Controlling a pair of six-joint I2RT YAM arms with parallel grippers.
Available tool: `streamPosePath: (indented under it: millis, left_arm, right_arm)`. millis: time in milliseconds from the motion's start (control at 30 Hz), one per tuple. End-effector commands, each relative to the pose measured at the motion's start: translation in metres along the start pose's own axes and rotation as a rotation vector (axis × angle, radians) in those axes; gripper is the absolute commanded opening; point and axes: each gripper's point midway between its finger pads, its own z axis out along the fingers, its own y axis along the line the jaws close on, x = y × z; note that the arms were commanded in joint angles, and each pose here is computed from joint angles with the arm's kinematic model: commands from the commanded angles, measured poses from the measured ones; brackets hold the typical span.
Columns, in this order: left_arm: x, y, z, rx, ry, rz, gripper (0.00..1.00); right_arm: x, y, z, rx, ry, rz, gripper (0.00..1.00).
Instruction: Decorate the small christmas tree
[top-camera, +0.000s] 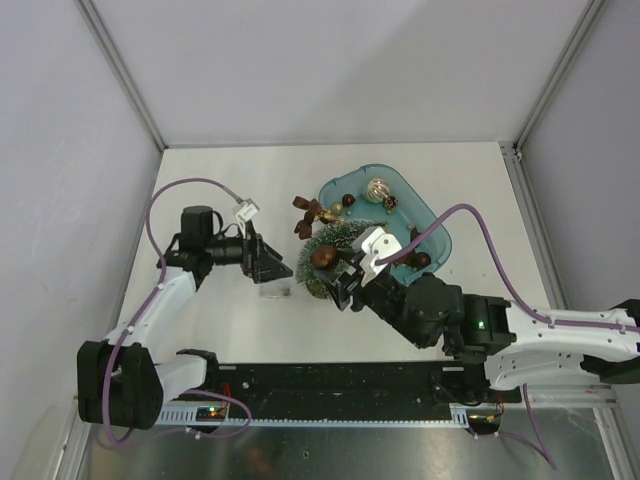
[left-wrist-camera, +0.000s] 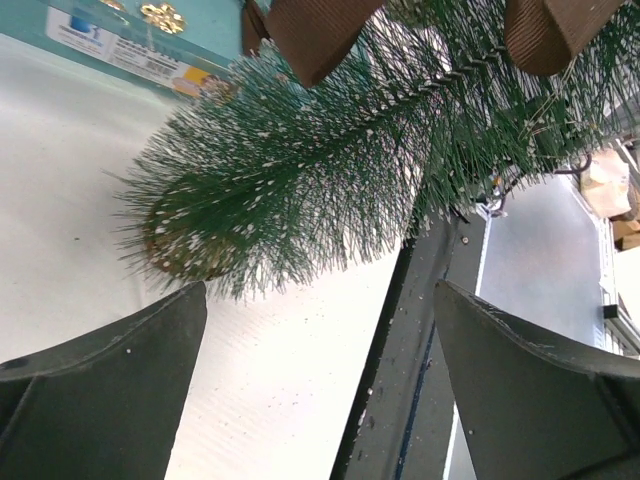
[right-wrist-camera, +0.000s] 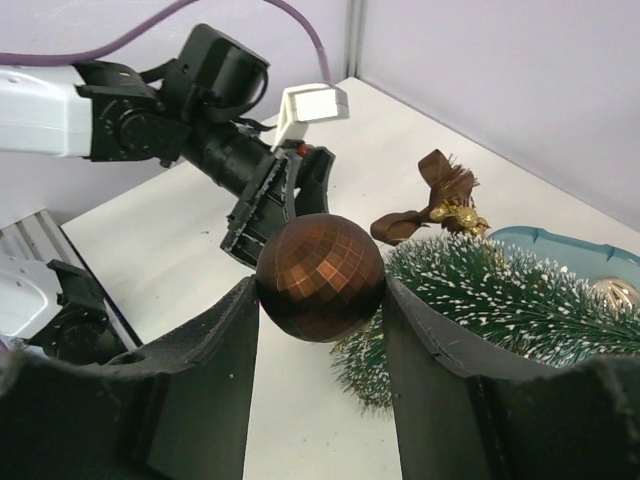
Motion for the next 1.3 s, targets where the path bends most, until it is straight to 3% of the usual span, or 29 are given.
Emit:
streamPosePath:
  millis: [0, 600, 1267]
  left_arm:
    - [-0.023, -0.002, -0.016, -0.030, -0.049, 0.080, 0.99]
    - [-0.044, 0.038, -0.055, -0.226, -0.151, 0.079, 1.00]
    - [-0.044, 0.062, -0.069, -0.280, -0.173, 0.021, 1.00]
  right_arm:
    - [-0.023, -0.009, 0.001, -0.006, -0.041, 0.041, 0.24]
    - [-0.017, -0.023, 0.020, 0.011, -0.020, -0.018, 0.23]
    - [-0.013, -0.037, 0.016, 0.100, 0.042, -0.192, 0.22]
